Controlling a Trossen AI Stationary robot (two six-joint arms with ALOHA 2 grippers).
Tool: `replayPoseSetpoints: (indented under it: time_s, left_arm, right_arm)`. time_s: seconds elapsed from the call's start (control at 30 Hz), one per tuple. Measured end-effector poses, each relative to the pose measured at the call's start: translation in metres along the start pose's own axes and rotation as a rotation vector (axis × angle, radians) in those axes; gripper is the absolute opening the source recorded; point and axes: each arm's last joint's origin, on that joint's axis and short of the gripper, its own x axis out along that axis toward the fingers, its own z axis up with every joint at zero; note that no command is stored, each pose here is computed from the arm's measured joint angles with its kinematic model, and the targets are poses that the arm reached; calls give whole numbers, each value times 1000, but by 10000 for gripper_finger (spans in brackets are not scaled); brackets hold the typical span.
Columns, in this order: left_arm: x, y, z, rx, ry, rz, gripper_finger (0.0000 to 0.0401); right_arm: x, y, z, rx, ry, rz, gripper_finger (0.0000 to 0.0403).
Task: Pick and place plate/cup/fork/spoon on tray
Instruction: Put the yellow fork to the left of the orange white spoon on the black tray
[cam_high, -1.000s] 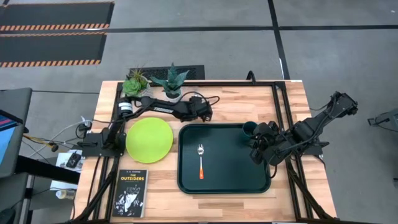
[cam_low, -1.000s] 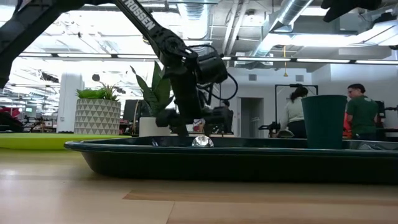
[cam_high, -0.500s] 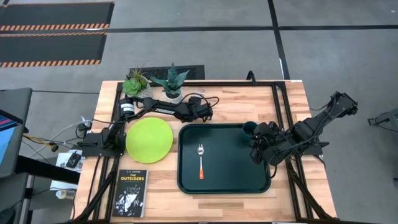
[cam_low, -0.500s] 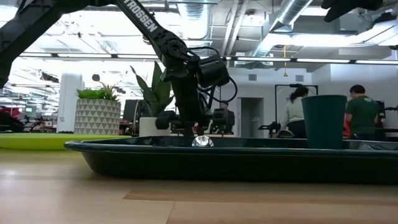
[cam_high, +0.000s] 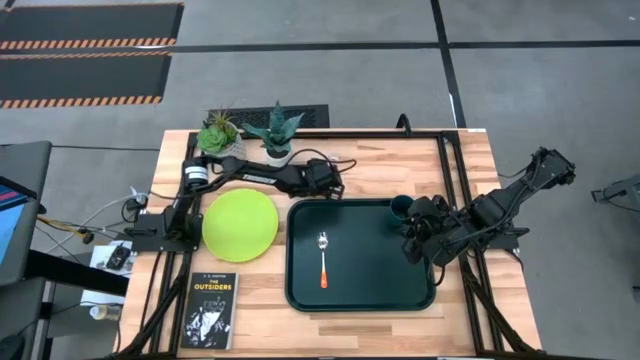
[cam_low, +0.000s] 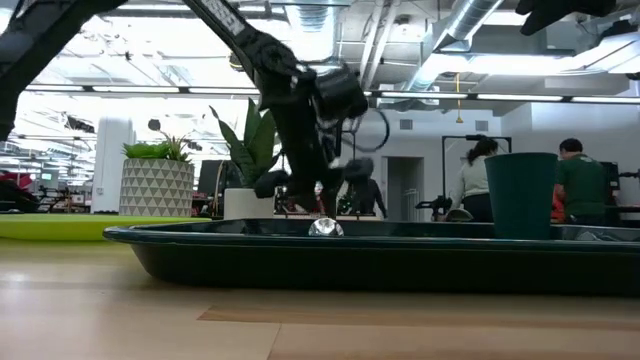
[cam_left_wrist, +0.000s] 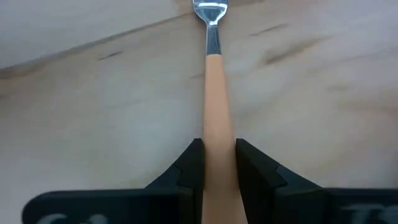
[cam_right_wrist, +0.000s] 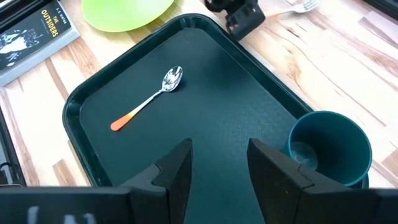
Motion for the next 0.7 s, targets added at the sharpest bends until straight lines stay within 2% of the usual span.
replayPoseSetpoints:
  time_s: [0.23,0.4,0.53,0.7]
  left_arm:
    - [-29,-5,11,-11,-43,-54,53]
    - [-63,-8,11,-6,-38,-78,53]
    - [-102,-7,8,-6,-67,-65,53]
    - [-152,-7,-8,-11,-110,-62,53]
  right_arm:
    - [0,0,0,-2,1,-2,177]
    - [0,0,0,-2,1,-3,177]
    - [0,-1,0,-4,2,-5,177]
    - [0,-1,0,-6,4,-9,177]
